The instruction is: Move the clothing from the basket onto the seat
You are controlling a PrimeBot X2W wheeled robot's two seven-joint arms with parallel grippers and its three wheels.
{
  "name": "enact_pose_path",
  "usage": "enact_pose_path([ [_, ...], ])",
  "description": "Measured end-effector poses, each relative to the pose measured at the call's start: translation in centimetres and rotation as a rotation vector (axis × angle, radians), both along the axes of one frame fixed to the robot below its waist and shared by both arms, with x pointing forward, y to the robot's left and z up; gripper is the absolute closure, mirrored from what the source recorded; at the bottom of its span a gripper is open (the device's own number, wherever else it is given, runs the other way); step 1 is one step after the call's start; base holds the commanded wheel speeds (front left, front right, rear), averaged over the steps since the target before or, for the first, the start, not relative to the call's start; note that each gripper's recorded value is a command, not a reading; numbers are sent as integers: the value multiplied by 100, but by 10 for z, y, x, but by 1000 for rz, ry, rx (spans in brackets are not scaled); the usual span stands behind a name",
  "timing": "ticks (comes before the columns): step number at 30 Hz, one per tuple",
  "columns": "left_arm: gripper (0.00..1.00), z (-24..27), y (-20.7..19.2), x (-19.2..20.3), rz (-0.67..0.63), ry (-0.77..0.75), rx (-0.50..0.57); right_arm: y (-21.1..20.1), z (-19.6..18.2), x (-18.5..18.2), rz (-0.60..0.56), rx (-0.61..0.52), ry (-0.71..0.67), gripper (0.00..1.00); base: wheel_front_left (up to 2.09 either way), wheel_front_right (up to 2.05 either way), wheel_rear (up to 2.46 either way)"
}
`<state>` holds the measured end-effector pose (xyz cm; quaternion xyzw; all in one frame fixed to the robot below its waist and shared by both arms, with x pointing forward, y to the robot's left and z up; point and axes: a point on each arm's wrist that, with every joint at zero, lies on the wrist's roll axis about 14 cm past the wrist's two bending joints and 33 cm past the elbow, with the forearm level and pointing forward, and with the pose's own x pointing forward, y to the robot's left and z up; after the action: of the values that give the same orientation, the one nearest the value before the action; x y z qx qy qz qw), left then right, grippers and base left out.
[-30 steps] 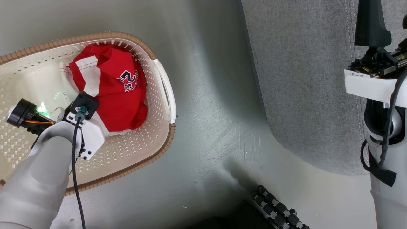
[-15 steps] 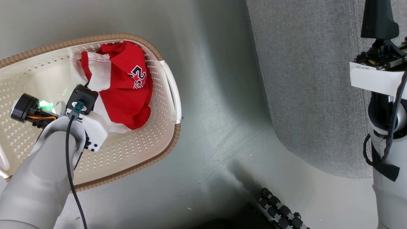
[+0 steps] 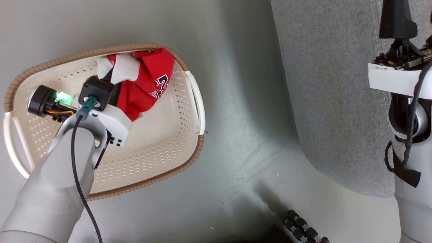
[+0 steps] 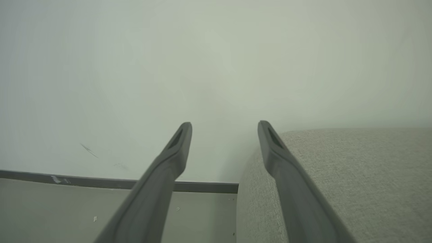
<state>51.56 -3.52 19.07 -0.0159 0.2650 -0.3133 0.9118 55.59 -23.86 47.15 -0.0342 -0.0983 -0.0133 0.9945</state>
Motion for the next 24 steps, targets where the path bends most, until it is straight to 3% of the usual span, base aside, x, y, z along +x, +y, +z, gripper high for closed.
enact_pose_path([
  [16, 100, 117, 19, 54, 120, -214, -175, 17, 18, -5, 33, 26, -8, 0, 0, 0, 0],
  [24, 100, 169, 31, 64, 117, -325, -185, 23, 25, -17, 42, 25, 4, 0, 0, 0, 0],
])
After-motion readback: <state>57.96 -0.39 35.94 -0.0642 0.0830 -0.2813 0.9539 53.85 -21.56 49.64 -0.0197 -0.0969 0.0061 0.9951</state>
